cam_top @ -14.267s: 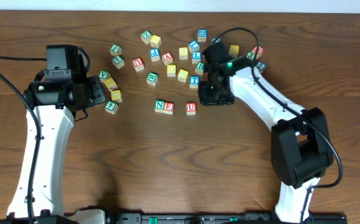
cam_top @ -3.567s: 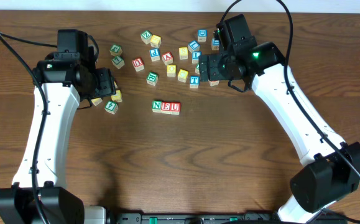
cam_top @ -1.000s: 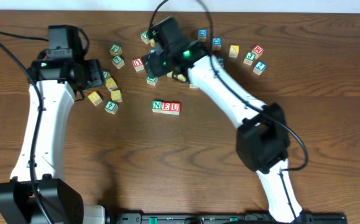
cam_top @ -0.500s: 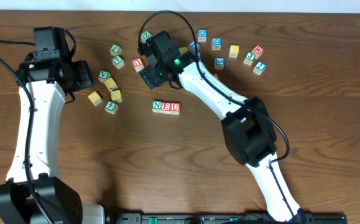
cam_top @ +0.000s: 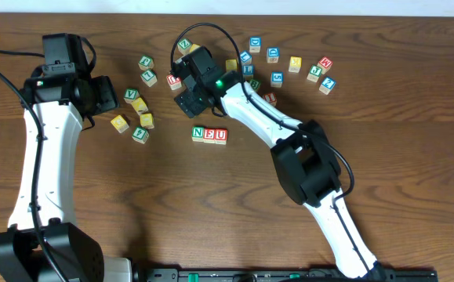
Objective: Spell out NEURIPS
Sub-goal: 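Lower right gripper onto the green R block and close on it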
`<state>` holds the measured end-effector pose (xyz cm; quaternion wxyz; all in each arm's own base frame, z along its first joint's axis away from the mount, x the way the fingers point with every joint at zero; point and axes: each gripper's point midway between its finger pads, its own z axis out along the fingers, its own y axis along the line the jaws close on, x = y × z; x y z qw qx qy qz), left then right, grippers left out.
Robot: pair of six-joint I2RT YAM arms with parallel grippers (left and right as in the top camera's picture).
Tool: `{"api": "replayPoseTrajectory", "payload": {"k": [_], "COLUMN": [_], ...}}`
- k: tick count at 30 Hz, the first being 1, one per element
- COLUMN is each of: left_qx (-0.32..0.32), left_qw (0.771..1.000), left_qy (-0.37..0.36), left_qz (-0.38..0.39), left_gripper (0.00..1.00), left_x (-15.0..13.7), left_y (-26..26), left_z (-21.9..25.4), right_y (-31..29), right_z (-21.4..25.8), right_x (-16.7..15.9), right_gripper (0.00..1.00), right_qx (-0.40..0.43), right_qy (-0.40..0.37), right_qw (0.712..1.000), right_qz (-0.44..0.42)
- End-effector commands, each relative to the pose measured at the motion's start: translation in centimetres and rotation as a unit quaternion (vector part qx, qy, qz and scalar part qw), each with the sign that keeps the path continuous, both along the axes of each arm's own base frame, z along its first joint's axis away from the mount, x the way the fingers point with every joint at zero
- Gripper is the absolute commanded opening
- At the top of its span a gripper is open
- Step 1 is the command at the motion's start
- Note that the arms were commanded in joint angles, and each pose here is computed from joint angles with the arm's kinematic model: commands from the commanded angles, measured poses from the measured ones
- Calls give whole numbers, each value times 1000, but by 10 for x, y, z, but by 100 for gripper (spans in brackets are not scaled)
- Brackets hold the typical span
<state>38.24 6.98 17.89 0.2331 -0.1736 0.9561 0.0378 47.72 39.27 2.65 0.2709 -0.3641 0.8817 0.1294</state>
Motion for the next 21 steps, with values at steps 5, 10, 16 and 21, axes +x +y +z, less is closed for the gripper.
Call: {"api": "replayPoseTrajectory", "payload": {"k": [5, 10, 16, 21], "left_qx": [-1, -3, -3, -3], "left_qw": [1000, 1000, 1000, 1000], "left_qy": [11, 13, 16, 17], "left_qz": [4, 3, 3, 3], "left_gripper": [68, 67, 68, 67], "left_x": [-4, -4, -5, -6], "left_y": [0, 0, 0, 0], "left_z": [-7, -8, -8, -8], "right_y": [10, 9, 2, -3], "right_z": [-5, -7, -10, -11], "right_x": [-6, -7, -7, -4], "right_gripper": [60, 49, 43, 41], "right_qx": [2, 1, -11, -19], "right_qy": [-1, 4, 8, 7], "right_qw": [1000, 1000, 1000, 1000], "right_qz": [17, 13, -3, -23]}}
